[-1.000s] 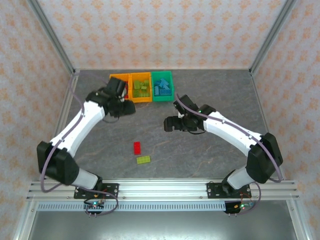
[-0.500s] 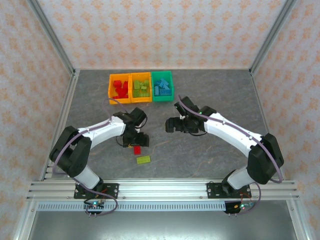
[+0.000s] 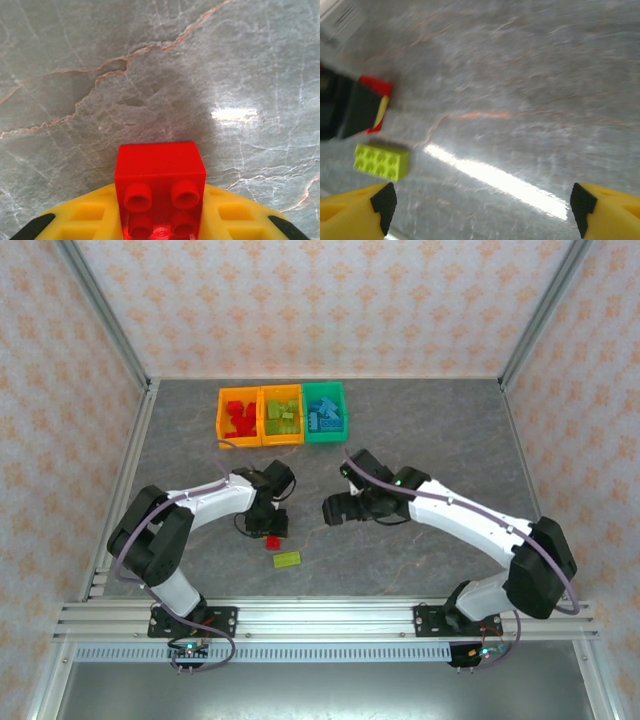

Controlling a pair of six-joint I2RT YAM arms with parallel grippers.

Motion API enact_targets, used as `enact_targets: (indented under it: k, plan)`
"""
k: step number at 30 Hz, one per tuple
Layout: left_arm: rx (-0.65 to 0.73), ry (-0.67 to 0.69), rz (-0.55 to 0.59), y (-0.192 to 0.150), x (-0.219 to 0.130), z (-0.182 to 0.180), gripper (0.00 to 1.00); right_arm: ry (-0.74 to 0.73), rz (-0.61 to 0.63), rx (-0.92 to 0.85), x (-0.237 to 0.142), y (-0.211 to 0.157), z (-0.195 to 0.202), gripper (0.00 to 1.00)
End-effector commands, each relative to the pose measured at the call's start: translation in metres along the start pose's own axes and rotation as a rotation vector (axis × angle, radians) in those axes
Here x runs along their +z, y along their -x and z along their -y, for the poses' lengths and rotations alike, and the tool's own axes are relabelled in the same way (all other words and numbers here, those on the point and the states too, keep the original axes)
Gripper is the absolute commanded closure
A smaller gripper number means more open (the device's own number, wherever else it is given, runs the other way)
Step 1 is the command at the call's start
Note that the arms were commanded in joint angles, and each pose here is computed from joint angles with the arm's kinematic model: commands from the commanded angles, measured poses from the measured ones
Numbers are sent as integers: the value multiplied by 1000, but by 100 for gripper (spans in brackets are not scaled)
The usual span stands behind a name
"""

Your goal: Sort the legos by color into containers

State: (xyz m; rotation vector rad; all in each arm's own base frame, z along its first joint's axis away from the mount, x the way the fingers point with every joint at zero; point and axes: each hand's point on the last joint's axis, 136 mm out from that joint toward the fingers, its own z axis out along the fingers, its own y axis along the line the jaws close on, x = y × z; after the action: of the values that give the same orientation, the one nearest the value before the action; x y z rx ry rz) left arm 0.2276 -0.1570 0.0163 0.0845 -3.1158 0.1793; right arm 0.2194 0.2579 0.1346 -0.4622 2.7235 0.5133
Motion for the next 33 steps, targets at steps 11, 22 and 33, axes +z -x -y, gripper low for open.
enact_targets:
  k: [11,22,33]
  plan:
    - [-117,-21,284,137,-108,-45,77,70,314,-302,-25,25,-14,9]
    - [-283,151,475,294,-144,-118,74,-76,316,-210,-22,44,4,5]
    - [-293,105,523,318,-164,-112,50,-79,339,-168,-22,47,6,5]
